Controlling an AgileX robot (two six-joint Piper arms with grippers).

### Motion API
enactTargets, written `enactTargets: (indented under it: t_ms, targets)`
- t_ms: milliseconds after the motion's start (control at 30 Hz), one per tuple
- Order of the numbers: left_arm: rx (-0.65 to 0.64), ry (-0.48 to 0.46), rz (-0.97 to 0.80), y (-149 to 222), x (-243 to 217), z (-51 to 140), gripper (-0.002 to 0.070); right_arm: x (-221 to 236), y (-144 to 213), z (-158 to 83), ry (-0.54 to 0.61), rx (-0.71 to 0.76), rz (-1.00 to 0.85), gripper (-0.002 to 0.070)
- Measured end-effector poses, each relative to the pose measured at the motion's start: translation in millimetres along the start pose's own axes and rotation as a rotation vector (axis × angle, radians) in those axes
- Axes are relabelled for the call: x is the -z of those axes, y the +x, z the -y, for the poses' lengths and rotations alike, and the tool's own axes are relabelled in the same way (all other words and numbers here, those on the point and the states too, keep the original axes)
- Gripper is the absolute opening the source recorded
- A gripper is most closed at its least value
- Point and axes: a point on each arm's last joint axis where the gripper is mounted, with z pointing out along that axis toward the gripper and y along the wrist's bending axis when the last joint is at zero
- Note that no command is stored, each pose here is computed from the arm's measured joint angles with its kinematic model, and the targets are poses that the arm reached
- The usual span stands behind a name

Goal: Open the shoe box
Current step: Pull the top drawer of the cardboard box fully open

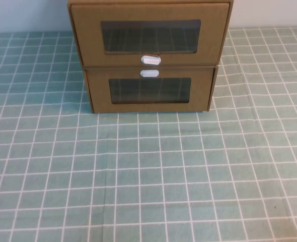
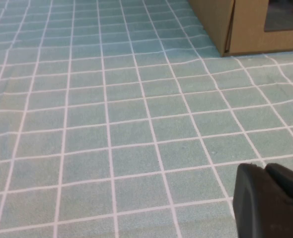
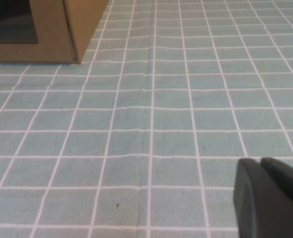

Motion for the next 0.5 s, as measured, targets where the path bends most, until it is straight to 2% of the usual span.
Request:
enactTargets:
  t_ms: [500]
  targets:
    - [-0.014, -0.005, 0.006, -0.6, 0.0, -0.4, -0.0005, 0.0, 0.0, 0.1, 0.001, 0.003, 0.000, -0.0013]
